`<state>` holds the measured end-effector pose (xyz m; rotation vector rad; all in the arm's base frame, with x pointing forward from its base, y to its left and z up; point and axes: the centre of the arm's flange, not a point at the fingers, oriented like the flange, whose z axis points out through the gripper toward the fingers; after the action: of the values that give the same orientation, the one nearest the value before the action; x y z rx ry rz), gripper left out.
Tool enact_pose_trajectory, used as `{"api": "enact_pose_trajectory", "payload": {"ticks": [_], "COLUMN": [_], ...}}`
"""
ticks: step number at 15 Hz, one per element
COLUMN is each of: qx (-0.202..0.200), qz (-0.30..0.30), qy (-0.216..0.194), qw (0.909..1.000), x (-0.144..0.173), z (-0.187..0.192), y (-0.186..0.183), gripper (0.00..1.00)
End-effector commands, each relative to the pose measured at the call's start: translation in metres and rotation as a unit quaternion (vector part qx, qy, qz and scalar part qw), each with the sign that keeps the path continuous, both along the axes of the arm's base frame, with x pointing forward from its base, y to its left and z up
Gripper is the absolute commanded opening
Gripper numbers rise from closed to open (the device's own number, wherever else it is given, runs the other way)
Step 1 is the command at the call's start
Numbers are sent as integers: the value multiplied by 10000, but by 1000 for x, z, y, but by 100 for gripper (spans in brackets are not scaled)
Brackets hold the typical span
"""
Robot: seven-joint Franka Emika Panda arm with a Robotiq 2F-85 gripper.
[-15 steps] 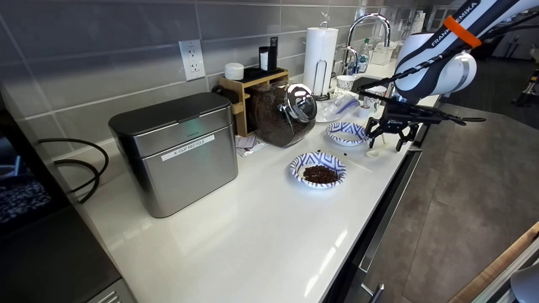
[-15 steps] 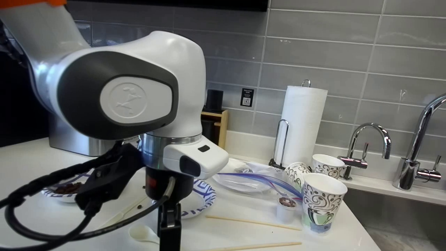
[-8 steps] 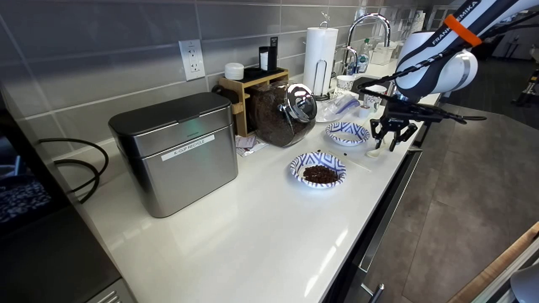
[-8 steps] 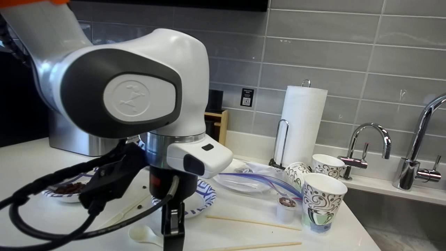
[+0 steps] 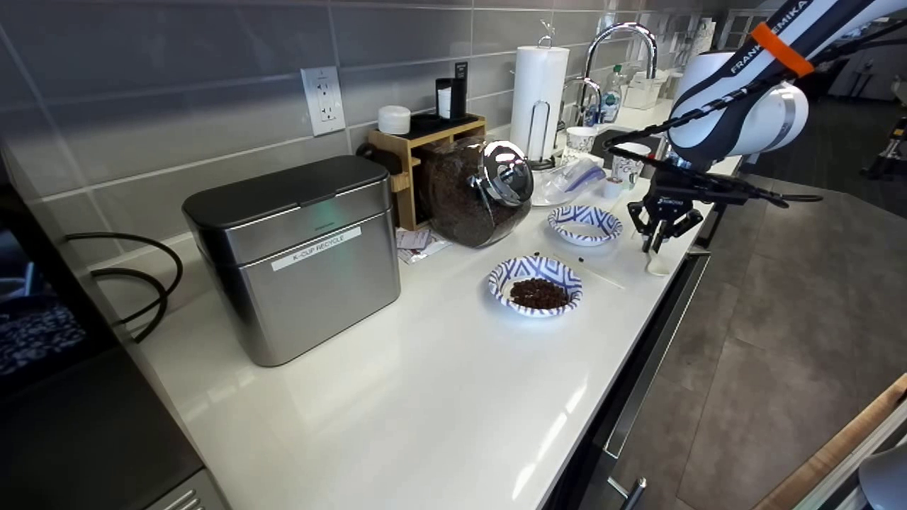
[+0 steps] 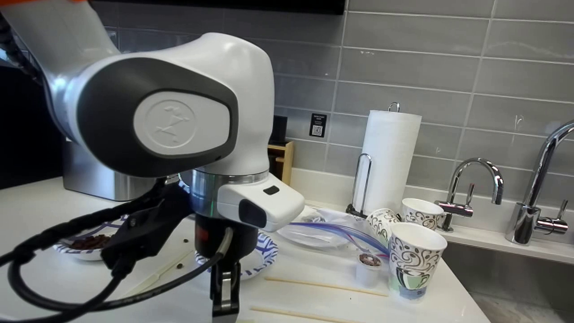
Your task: Use the plastic spoon to put some of the contents of the plate on the left to the plate on the right
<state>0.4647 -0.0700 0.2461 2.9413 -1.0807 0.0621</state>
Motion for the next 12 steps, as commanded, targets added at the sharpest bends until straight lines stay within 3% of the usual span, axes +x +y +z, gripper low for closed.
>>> {"api": "enact_pose_trajectory", "payload": {"ticks": [1, 6, 12], "qx": [104, 455, 970], "qz": [-166, -361, -562], "qy": [120, 204, 395], "qw": [9997, 9981, 9929], "x": [0, -8, -27], "z": [0, 16, 61], "y": [2, 1, 20], "gripper": [3, 3, 3]}}
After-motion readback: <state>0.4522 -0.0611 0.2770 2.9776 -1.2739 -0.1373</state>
